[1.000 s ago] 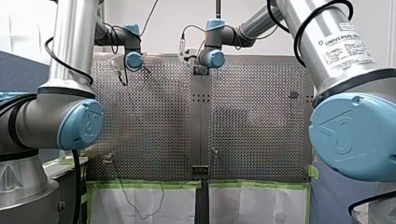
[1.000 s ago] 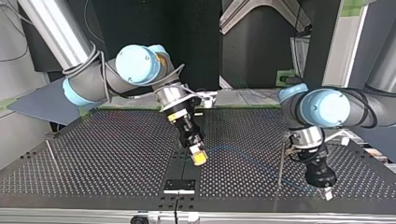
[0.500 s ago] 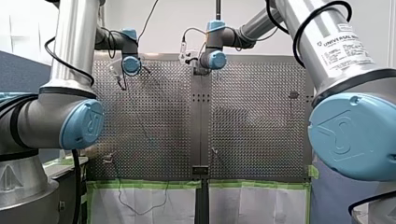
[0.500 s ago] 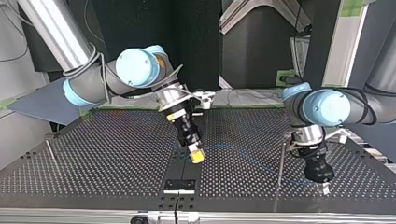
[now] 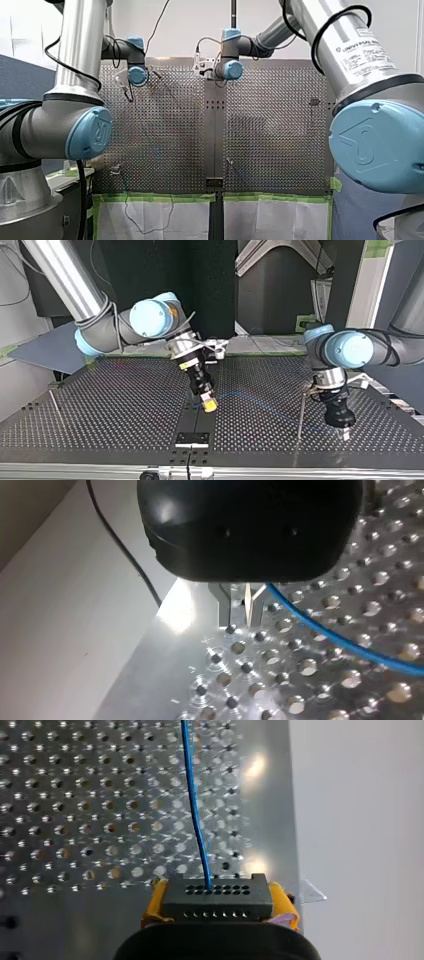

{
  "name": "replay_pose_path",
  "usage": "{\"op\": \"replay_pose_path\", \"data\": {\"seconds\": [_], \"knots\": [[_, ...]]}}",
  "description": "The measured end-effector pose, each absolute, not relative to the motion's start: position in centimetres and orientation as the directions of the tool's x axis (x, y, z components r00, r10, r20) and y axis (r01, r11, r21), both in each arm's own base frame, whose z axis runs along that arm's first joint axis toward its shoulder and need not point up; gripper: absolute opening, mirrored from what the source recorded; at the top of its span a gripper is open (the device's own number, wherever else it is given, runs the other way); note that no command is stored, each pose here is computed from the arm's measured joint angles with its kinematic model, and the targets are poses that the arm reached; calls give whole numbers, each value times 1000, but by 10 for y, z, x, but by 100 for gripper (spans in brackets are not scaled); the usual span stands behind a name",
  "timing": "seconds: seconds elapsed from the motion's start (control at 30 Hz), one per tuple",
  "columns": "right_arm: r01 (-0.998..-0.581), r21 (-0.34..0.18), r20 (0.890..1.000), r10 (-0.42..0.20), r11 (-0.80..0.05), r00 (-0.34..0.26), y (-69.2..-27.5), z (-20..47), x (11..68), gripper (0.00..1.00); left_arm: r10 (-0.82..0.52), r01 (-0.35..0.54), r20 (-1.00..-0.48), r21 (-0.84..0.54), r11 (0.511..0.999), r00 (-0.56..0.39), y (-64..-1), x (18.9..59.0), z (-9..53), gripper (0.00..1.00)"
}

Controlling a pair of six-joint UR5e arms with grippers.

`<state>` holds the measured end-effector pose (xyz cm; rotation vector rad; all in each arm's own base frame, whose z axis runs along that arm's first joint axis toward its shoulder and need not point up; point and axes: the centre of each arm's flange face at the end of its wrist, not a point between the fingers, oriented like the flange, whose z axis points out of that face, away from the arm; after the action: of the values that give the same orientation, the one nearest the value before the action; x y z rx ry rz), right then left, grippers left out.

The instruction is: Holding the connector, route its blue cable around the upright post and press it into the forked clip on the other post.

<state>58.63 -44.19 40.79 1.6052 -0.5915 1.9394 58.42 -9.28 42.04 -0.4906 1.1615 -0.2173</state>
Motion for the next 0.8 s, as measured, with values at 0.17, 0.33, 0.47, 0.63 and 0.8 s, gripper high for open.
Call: {"op": "replay_pose_path", "data": {"seconds": [0.17, 0.33, 0.47, 0.63, 0.8], "knots": [[-663, 9, 985, 122, -749, -125, -447, 395, 588, 0, -413, -75, -826, -473, 878, 383, -95, 584, 418, 19], [-665, 7, 989, 106, -747, -108, -450, 382, 590, 0, -414, -79, -830, -473, 878, 373, -94, 582, 409, 19], [-665, 7, 990, 98, -747, -99, -450, 377, 590, 0, -415, -79, -832, -473, 878, 367, -95, 578, 399, 19], [-668, 7, 993, 83, -744, -82, -451, 371, 588, 0, -413, -81, -837, -469, 880, 358, -97, 576, 392, 19], [-671, 11, 996, 70, -741, -61, -450, 359, 586, 0, -412, -76, -846, -461, 884, 338, -101, 572, 383, 22]]}}
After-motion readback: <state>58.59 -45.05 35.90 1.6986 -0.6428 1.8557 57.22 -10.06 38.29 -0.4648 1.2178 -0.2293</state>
